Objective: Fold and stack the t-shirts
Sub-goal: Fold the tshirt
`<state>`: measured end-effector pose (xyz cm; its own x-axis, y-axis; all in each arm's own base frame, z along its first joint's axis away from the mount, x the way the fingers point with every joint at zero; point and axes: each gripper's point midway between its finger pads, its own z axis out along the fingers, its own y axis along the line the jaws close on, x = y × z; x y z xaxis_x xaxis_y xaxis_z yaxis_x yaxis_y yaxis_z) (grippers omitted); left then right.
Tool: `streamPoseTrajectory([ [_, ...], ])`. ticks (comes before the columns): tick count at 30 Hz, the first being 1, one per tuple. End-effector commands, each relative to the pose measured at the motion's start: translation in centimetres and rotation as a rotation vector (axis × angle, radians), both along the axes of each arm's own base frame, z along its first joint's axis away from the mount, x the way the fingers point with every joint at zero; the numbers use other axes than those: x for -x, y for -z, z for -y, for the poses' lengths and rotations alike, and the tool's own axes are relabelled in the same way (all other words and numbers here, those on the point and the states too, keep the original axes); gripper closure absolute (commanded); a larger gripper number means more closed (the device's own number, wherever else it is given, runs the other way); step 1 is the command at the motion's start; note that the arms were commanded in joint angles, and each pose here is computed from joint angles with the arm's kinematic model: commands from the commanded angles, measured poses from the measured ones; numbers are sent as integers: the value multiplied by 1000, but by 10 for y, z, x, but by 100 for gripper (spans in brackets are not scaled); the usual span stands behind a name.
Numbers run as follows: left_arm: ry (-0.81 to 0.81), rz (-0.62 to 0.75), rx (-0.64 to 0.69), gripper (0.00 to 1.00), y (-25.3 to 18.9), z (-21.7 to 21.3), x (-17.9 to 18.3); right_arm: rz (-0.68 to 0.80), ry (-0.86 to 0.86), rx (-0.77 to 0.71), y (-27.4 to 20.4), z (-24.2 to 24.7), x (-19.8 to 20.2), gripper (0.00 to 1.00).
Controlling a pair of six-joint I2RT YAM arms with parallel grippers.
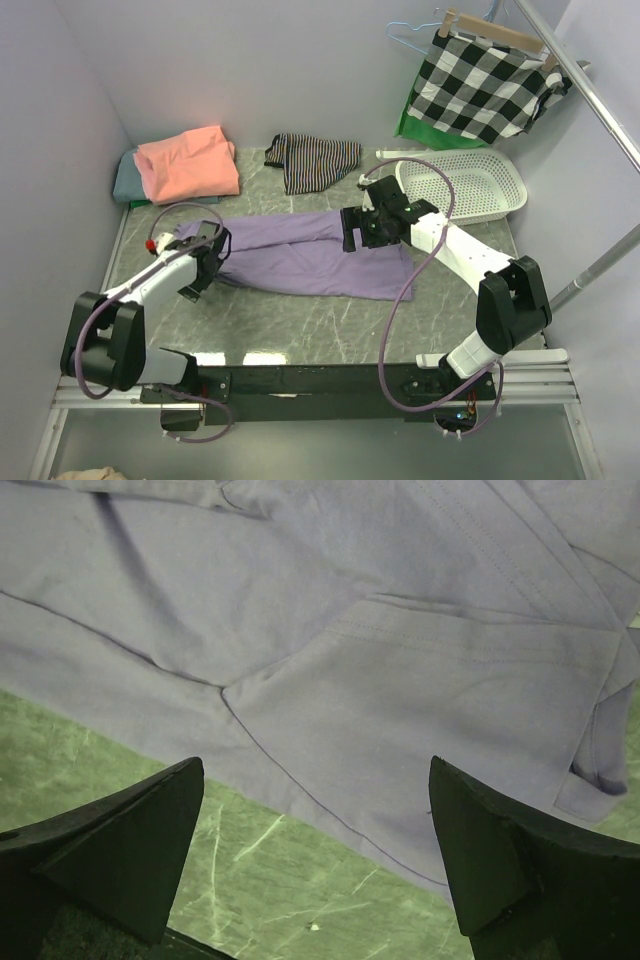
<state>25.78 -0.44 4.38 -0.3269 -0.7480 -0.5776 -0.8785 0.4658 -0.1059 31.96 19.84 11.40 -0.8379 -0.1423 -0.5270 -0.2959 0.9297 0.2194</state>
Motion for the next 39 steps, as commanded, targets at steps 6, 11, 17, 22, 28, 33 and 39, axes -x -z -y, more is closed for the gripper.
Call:
streamPoseTrajectory([
  [6, -250, 349, 53, 29, 1, -15, -17, 15, -26, -16, -7, -4, -5, 1],
  [11, -274, 368, 37, 31, 5, -20, -18, 4, -34, -17, -5, -5, -3, 1],
  [17, -294, 397, 3, 33, 2, -25, -25, -11, -47, -19, -3, -6, -2, 1],
  [22, -303, 361, -11, 44, 13, -27, -18, -23, -46, -11, 0, -5, 0, 1],
  [28, -281, 326, -16, 92, 8, -27, -11, -26, -45, -8, 2, -5, 0, 1],
  [33, -225, 261, -32, 99, -17, -28, 4, -28, -49, -9, 3, -6, -1, 1],
  [39, -187, 269, -13, 99, -48, -30, 25, -35, -52, -12, 5, -7, 0, 1],
])
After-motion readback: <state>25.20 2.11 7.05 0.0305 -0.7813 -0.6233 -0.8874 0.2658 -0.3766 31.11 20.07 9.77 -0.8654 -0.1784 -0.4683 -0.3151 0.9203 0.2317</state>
